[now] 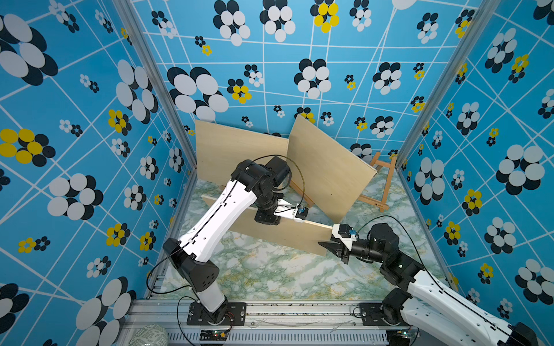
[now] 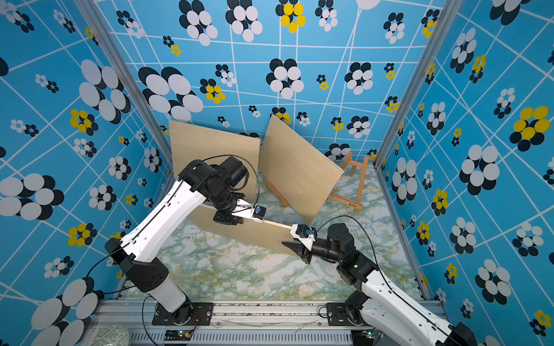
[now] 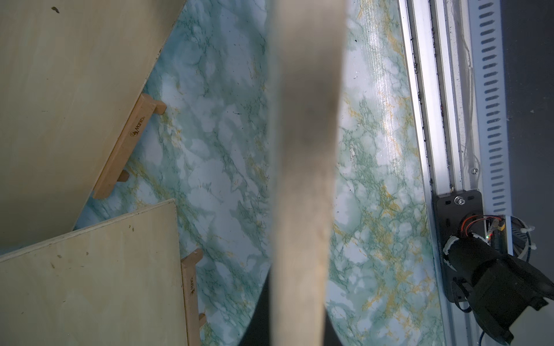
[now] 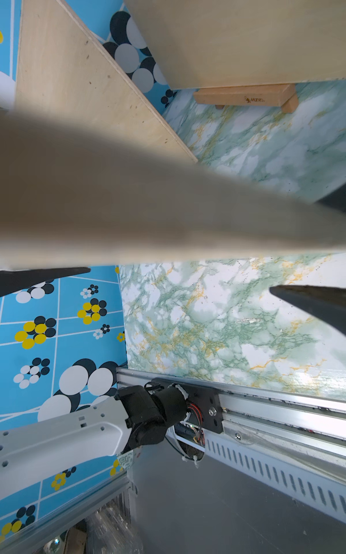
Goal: Assemble the easel
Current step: Pick up the drawing board from the center of the board.
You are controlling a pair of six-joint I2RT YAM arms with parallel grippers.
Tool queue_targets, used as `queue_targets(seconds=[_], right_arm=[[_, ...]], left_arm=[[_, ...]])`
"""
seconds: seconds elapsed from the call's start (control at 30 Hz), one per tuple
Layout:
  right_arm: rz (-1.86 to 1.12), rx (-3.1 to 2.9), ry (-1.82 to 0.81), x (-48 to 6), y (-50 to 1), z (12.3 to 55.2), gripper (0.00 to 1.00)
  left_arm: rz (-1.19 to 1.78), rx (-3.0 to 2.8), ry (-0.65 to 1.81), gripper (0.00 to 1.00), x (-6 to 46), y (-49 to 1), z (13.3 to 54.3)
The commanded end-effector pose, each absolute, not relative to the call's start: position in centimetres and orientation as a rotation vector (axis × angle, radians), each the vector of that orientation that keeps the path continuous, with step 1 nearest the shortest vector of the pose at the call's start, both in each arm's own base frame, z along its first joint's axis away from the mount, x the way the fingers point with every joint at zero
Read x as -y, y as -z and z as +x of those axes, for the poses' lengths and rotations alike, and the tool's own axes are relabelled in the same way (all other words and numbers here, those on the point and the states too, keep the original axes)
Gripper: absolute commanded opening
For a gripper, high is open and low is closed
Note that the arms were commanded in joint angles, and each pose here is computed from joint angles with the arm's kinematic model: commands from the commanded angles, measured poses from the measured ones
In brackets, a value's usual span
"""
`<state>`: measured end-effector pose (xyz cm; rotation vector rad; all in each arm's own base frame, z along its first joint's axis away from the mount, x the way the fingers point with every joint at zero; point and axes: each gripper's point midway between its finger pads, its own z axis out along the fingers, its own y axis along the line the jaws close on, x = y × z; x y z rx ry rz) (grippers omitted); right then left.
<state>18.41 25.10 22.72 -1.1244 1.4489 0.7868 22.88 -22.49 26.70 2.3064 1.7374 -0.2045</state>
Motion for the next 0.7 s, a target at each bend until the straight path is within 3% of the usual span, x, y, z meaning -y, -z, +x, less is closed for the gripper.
queue_targets(seconds=[0.0,0.2,0.3,0.37,0.53,0.6,0.63,0.67], right_arm=[[-1.082,-1.307,-0.838,-26.1,-26.6,18.1,0.3],[-1.045,-1.209,-0.906,-27.0,-28.4,18.2,0.26],[-1.057,-1.211,-0.926,-27.5,-28.5,18.3,0.14],[-1.064,-1.211,-0.924,-27.5,-28.5,18.2,0.0],[-1.06,-1.212,-0.911,-27.0,-28.6,17.7,0.0],[-1.035,-1.206,-0.896,-26.5,-29.2,17.6,0.0],[-1.025,-1.207,-0.885,-26.2,-29.5,17.6,0.0],[-1.023,-1.208,-0.878,-26.0,-29.7,17.4,0.0]], left_arm=[[2.26,-1.737,0.351,0.0,24.2,-27.4,21.7],[2.248,-1.736,0.384,0.0,24.8,-27.5,21.8],[2.244,-1.736,0.38,0.0,24.8,-27.6,21.9],[2.237,-1.727,0.385,0.0,24.9,-27.8,21.9],[2.21,-1.727,0.364,0.02,25.0,-28.1,22.3],[2.192,-1.718,0.346,0.16,25.0,-28.5,22.5],[2.163,-1.717,0.314,0.43,25.0,-28.9,23.0],[2.109,-1.727,0.272,0.54,25.2,-29.4,23.8]])
